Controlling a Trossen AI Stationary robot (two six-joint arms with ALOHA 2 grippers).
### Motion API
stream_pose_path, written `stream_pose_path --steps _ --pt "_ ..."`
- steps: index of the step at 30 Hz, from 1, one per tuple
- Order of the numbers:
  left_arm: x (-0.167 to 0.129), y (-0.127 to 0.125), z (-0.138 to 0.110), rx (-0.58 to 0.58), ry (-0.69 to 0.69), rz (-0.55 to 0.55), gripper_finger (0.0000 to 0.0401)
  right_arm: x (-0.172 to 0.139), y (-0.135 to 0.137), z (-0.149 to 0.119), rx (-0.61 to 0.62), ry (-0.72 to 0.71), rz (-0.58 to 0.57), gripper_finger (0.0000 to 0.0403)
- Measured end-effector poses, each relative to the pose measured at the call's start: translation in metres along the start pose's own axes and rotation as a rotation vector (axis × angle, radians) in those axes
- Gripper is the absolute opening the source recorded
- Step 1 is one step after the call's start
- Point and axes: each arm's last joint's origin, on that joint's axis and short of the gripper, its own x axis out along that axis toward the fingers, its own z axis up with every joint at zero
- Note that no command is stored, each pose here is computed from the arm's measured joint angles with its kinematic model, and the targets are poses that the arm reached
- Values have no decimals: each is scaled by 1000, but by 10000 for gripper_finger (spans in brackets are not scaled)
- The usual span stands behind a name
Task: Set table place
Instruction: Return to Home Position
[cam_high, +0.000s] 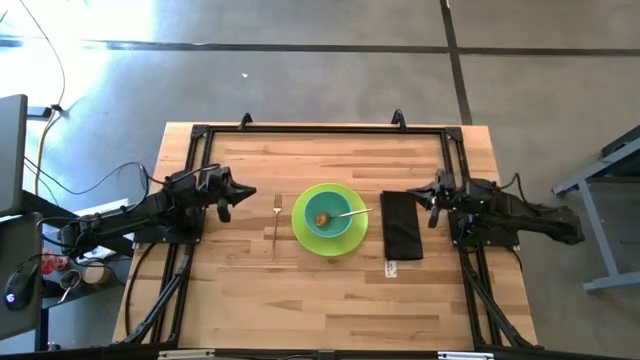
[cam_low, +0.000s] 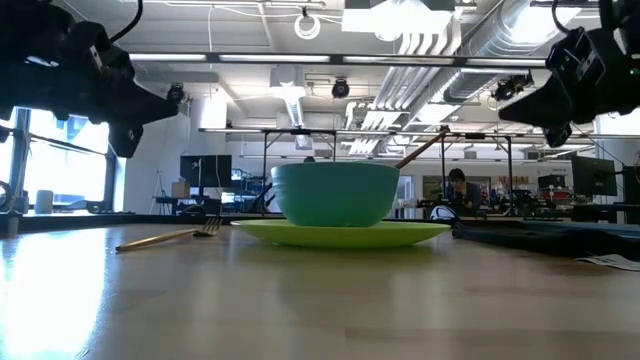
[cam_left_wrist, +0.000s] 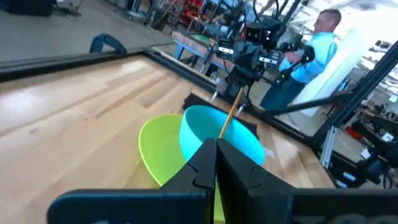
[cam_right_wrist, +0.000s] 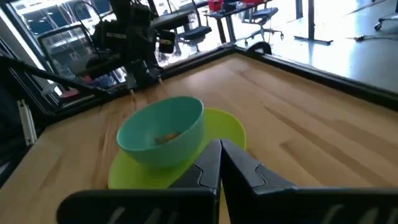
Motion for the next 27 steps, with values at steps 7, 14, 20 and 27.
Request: stream_pose_path --steps 7,14,20,27 --pt "0 1 -3 -11 32 -2 1 5 -2 -6 -21 -29 -10 0" --pt "0 2 -2 15 21 24 10 5 -3 -7 -6 -32 -52 0" --pt "0 1 -2 15 21 24 15 5 -3 -7 -36 -30 -52 0" --pt "0 1 -2 14 20 25 12 5 -3 -7 -24 -29 -50 0"
